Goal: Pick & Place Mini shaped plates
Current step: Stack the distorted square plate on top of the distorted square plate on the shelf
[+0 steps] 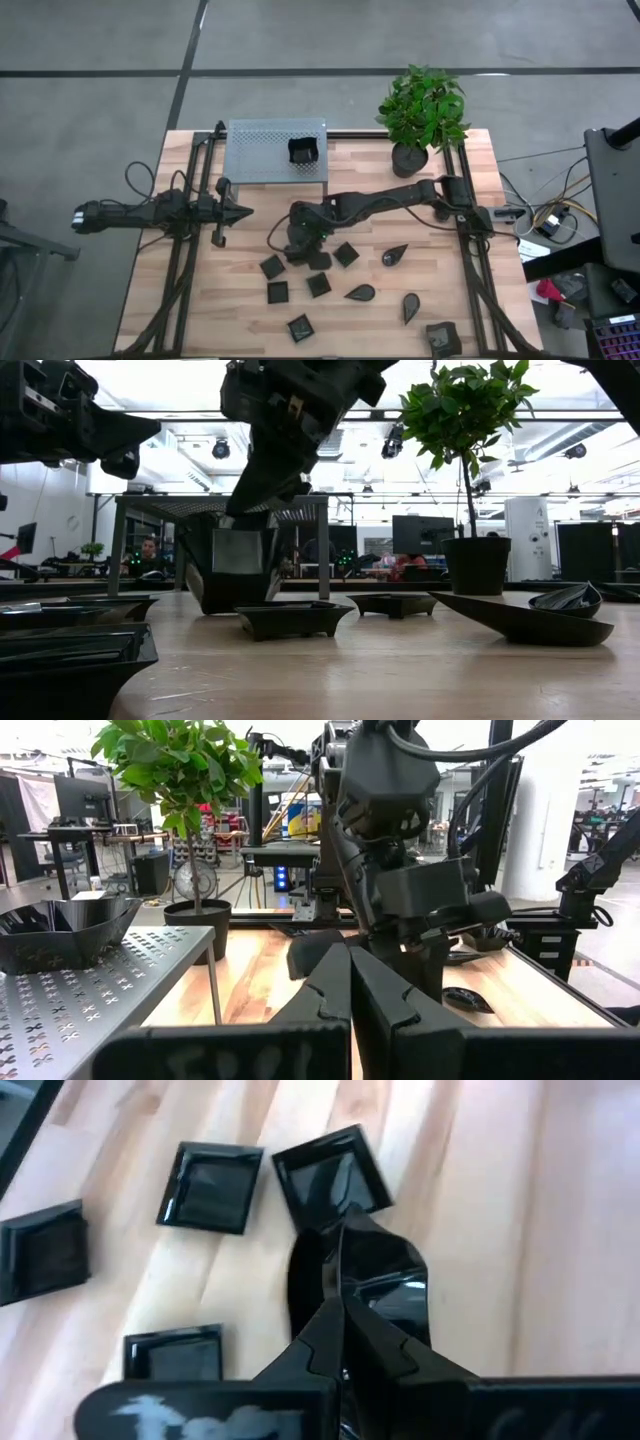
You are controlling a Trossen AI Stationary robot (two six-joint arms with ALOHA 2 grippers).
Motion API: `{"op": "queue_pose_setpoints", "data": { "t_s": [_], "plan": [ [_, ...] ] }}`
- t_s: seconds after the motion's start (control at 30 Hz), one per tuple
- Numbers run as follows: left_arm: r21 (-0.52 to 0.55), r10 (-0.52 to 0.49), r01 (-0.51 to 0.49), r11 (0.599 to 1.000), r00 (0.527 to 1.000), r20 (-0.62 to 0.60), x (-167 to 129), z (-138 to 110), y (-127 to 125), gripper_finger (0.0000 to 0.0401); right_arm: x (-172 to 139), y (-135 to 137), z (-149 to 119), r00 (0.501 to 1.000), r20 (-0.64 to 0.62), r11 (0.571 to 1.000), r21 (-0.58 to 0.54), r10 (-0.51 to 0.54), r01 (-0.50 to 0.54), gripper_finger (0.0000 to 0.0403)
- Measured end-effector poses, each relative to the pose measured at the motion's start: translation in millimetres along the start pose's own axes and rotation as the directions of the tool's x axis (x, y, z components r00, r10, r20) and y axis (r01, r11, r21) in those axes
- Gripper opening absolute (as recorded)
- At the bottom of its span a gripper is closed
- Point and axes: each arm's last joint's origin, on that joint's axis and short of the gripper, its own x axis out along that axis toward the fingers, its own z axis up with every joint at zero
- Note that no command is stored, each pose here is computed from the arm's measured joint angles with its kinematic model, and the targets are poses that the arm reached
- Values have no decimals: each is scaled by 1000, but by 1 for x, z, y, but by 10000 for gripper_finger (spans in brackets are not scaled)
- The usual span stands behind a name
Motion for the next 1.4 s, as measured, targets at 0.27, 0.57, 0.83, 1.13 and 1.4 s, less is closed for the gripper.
{"op": "queue_pose_setpoints", "data": {
  "t_s": [0.27, 0.57, 0.83, 1.13, 1.4],
  "plan": [
    [0, 0, 0, 1000, 1000, 0, 0, 0, 0, 0, -7, -5, 8, 994, 29, 994, -31, -106, 107, 8],
    [0, 0, 0, 1000, 1000, 0, 0, 0, 0, 0, -10, -25, 9, 973, 39, 972, -43, -229, 231, 8],
    [0, 0, 0, 1000, 1000, -1, 0, 0, 0, 0, -8, -34, 0, 987, 7, 987, -15, -161, 162, 8],
    [0, 0, 0, 1000, 1000, -1, 0, 0, 0, 0, -8, -31, -2, 997, -3, 997, -5, -79, 79, 9],
    [0, 0, 0, 1000, 1000, -1, 0, 0, 0, 0, 6, -32, -12, 996, -54, 997, -28, -70, 69, 77]
  ]
}}
